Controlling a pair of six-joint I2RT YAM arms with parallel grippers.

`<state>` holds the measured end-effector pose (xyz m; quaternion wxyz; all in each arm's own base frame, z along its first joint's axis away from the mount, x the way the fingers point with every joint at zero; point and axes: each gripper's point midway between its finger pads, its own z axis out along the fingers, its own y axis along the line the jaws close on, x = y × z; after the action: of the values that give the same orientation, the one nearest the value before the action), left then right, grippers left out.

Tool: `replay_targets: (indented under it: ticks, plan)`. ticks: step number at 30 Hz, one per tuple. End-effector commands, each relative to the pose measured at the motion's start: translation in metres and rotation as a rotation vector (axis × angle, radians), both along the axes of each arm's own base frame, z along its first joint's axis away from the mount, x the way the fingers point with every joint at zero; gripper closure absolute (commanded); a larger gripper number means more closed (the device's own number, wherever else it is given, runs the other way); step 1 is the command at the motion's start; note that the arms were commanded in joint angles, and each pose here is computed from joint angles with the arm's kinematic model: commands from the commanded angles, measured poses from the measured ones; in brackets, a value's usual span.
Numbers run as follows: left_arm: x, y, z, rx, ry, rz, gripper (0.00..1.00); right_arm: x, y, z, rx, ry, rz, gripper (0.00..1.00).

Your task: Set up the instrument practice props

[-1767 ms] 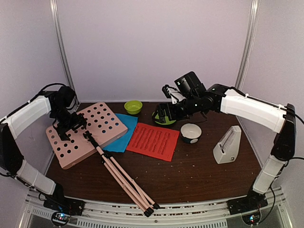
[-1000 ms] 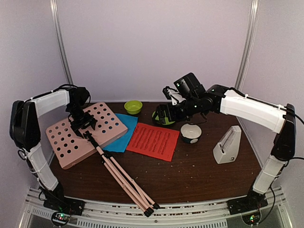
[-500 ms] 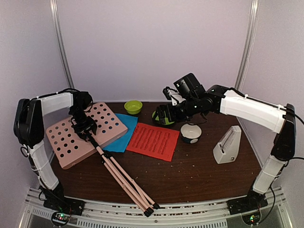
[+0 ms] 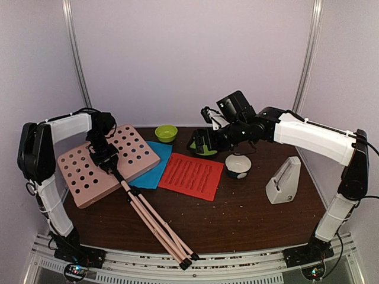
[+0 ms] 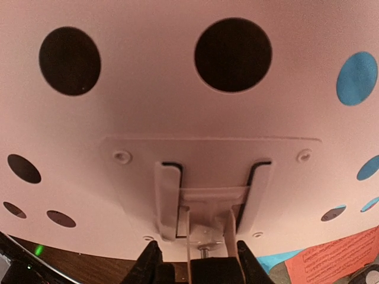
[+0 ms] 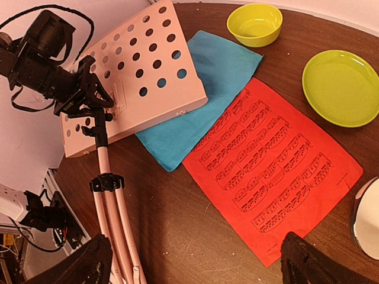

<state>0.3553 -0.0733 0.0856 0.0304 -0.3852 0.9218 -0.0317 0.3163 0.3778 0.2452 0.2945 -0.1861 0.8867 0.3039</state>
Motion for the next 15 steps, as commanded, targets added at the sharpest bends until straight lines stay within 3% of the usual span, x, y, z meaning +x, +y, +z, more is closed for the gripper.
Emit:
replay_targets:
  ticks: [1,6,15]
  plan:
    - [0.029,0.001,0.096,0.003,-0.269,0.006,0.92,-0.005,0.007,0.024,0.088,-0.038,0.021,0.0]
    - [0.032,0.006,0.163,0.015,-0.442,-0.001,1.0,-0.005,0.01,0.049,0.18,-0.077,0.024,0.0]
    - [0.033,-0.009,0.296,-0.057,-0.885,-0.139,1.0,-0.01,0.001,0.105,0.364,-0.217,0.04,0.0]
